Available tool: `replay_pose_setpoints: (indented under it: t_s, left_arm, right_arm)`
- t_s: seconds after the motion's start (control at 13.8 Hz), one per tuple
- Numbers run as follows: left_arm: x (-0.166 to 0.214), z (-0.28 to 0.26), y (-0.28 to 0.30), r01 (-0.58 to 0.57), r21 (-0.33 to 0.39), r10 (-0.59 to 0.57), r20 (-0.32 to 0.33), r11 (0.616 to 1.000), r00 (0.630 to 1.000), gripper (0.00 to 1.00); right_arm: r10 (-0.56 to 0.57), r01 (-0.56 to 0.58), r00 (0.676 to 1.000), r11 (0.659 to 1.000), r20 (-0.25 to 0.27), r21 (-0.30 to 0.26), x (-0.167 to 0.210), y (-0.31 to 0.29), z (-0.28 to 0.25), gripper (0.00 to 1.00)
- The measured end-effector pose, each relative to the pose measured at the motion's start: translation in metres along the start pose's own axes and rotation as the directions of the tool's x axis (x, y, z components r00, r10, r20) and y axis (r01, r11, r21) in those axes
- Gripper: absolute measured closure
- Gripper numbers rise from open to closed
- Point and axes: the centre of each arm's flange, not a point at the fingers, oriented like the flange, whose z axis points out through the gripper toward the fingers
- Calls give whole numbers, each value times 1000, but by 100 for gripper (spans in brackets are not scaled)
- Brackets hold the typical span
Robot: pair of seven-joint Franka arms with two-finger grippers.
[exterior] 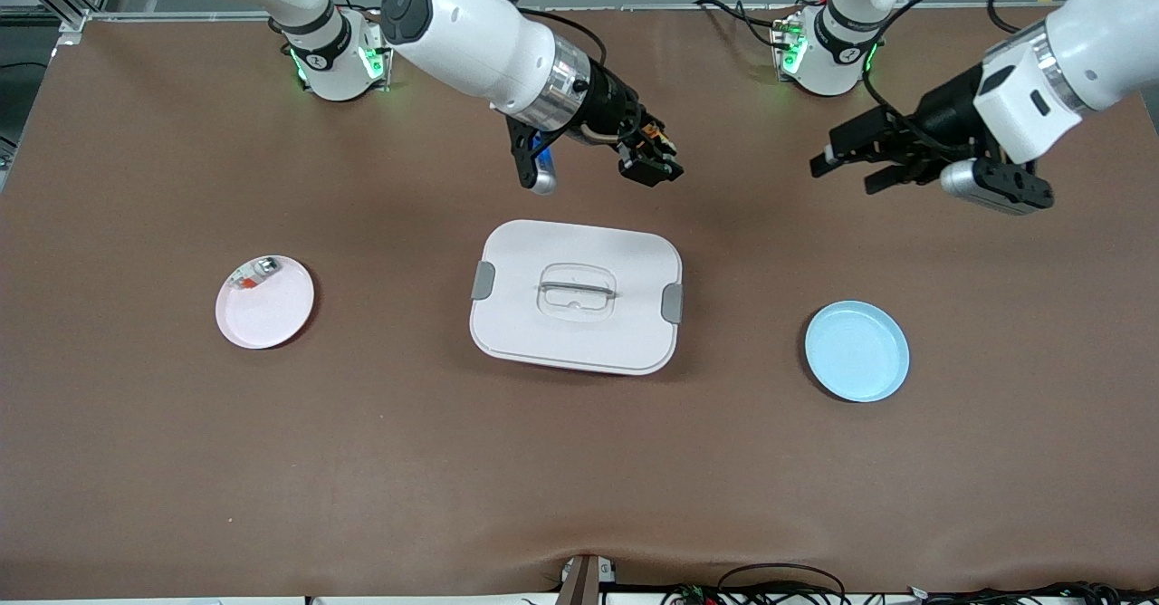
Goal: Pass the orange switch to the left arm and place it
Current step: 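Carry the switch above the box while the left gripper approaches, then grasp the switch with the left gripper from the right gripper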
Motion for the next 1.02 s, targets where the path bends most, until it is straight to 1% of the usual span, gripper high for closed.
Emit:
replay_pose_setpoints:
  t_s: [0.07,0.22,0.36,0.44,0.65,0.87,0.94,1.02]
  left_arm:
    - [-7,7,4,4,-23,-4,2,1000,1000,0]
    - [-18,22,17,-6,-49,6,5,999,1000,0]
    - [-26,39,32,-17,-69,18,11,997,1000,5]
    - [-30,47,36,-15,-85,15,6,996,1000,10]
    - [-46,63,41,5,-138,-6,-5,990,1000,13]
    - [-64,63,47,5,-159,-6,-7,987,1000,15]
    - [-70,65,50,-1,-160,0,-5,987,1000,18]
    - [-74,66,50,-5,-160,5,-4,987,1000,18]
  right_arm:
    - [17,-17,1000,1000,12,9,-3,1,2,27]
    - [39,-39,999,999,27,25,-9,3,8,27]
    - [48,-49,998,998,34,28,-15,6,13,27]
    - [48,-49,998,998,37,28,-17,6,13,27]
    - [50,-51,998,998,43,30,-20,4,16,27]
    - [51,-52,998,998,47,30,-23,4,18,27]
    - [51,-52,998,998,48,30,-24,4,18,27]
    - [51,-53,998,998,49,30,-24,4,18,27]
